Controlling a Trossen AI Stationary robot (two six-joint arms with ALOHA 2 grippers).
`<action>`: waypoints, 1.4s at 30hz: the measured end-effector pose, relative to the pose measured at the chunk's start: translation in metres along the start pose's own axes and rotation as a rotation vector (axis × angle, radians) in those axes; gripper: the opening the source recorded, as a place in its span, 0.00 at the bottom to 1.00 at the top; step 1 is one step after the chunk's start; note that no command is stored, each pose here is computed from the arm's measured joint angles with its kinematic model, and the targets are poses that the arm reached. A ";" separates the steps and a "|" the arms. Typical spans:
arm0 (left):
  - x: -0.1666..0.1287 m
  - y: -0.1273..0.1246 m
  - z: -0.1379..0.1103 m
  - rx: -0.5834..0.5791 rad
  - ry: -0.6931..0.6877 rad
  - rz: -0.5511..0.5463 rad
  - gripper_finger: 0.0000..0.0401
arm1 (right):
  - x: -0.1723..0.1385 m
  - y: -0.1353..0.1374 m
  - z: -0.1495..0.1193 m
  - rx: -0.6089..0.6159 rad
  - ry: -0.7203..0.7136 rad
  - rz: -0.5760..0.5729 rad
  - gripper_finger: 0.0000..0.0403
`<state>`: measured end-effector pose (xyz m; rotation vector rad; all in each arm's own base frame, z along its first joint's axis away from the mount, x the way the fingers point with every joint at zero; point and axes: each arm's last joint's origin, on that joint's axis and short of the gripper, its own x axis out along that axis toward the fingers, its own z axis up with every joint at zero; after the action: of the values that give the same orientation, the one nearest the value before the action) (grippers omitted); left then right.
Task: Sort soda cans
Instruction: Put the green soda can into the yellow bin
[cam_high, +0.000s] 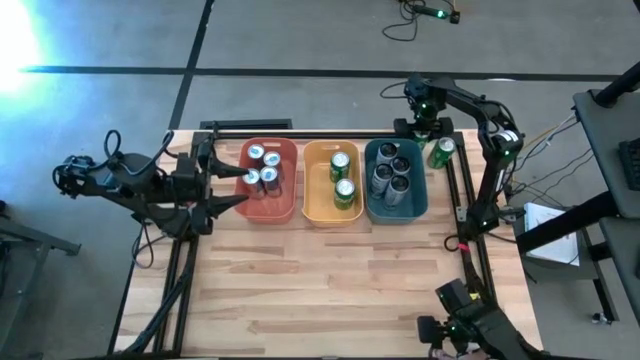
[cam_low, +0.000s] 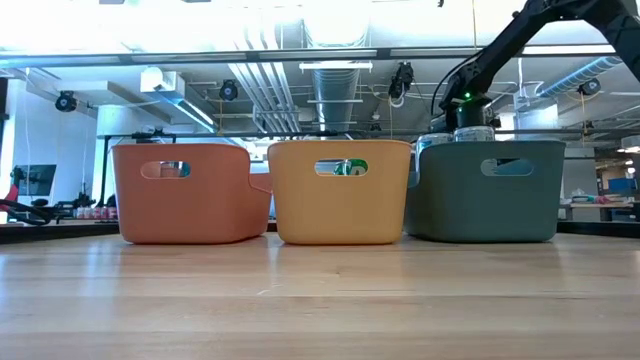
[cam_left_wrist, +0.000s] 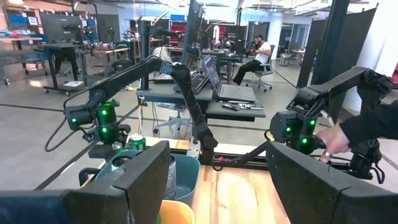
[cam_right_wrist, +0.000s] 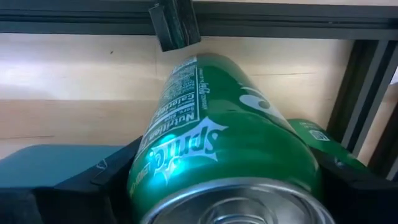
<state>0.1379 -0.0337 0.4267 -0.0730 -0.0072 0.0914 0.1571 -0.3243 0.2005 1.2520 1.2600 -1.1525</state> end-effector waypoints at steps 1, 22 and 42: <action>0.000 0.000 0.000 -0.001 0.000 0.000 0.63 | 0.000 0.000 0.000 0.001 0.001 0.004 0.74; -0.049 0.037 -0.022 -0.083 0.088 0.188 0.63 | -0.155 0.035 -0.057 -0.261 -0.447 0.035 0.75; -0.046 0.046 -0.057 -0.284 0.046 0.433 0.63 | -0.112 0.257 -0.237 -0.962 -0.501 0.294 0.77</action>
<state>0.0880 0.0034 0.3664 -0.3609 0.0415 0.5215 0.4079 -0.0913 0.3323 0.3640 0.9877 -0.4635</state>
